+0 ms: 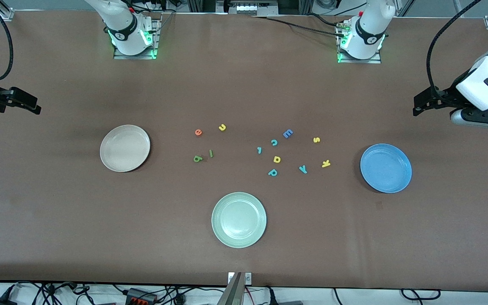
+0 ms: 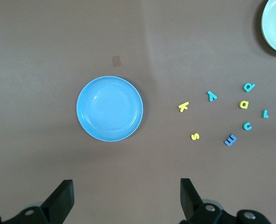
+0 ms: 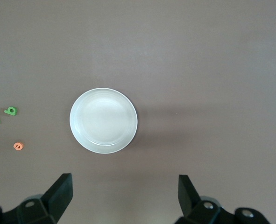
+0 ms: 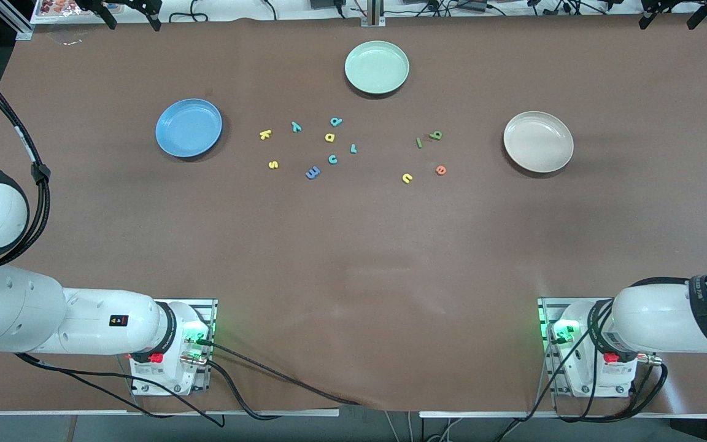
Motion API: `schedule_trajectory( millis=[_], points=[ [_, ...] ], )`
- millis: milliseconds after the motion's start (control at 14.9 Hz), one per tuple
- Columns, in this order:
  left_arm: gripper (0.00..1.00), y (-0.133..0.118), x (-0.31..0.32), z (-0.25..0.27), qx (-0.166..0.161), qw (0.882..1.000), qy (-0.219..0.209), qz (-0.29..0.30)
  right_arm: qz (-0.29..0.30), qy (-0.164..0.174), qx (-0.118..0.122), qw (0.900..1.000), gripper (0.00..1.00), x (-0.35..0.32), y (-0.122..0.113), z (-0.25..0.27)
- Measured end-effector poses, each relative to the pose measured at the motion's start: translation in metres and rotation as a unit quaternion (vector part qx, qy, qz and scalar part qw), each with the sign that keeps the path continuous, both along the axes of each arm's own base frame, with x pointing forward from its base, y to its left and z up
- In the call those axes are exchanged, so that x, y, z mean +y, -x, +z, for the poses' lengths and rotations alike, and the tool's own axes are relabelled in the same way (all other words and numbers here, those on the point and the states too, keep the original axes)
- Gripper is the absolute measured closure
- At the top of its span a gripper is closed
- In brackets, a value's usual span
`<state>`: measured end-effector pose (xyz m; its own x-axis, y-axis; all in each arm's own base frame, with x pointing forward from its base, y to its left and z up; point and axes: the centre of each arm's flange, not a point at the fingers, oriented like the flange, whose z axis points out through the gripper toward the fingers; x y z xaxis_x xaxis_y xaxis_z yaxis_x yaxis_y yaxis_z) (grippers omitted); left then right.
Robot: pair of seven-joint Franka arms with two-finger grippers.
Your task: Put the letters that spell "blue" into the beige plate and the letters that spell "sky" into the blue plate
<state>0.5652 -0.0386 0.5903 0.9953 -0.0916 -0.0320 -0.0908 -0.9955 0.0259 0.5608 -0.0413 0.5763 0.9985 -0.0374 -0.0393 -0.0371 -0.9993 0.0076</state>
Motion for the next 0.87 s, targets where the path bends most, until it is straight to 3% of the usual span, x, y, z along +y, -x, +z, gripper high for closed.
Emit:
schedule_trajectory(
  millis=[871],
  points=[
    [0.0, 0.001, -0.011, 0.001, 0.0, 1.0, 0.0, 0.002, 0.0, -0.002, 0.02, 1.0, 0.0, -0.002, 0.008, 0.001]
  ],
)
